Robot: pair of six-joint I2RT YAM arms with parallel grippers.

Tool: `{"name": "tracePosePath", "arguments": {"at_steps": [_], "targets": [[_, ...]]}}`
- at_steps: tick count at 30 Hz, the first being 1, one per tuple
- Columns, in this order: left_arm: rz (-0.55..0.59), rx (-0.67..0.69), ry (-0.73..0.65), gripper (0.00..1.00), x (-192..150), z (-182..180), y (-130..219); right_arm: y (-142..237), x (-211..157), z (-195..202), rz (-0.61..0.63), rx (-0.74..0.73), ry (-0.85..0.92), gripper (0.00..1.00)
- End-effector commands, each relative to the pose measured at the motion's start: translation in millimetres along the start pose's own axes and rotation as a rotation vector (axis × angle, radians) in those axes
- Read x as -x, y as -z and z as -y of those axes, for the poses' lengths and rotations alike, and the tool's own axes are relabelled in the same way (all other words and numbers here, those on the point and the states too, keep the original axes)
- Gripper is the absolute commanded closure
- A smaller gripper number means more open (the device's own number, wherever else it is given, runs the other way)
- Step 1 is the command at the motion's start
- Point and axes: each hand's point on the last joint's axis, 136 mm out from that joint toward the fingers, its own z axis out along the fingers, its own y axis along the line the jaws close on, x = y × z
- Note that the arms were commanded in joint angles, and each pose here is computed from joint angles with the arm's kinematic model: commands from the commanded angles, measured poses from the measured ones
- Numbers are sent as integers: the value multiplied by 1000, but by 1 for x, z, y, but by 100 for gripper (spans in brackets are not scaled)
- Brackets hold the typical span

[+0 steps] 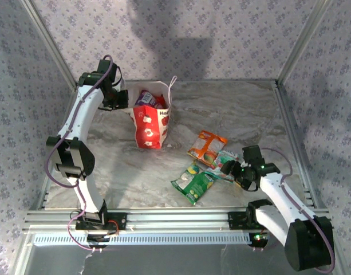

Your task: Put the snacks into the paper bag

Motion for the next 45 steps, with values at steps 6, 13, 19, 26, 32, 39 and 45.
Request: {"name": "tracePosePath", "arguments": {"at_steps": [6, 13, 19, 26, 32, 39, 45], "targets": [[-60, -15, 8, 95, -9, 2, -4, -1, 13, -13, 52, 74, 59, 21], [-62, -18, 9, 95, -9, 4, -5, -10, 17, -6, 19, 13, 82, 21], [-69, -15, 14, 95, -10, 3, -6, -18, 23, -7, -2, -9, 109, 21], [-53, -20, 11, 95, -3, 7, -1, -26, 26, -6, -22, -35, 105, 28], [-54, -23, 10, 95, -2, 9, -2, -22, 32, -3, 9, -69, 92, 41], [-55, -28, 8, 95, -1, 11, -3, -15, 35, 2, 20, -109, 96, 58], [-62, -53, 9, 95, -2, 16, -4, -15, 31, 9, 4, -138, 81, 76]]}}
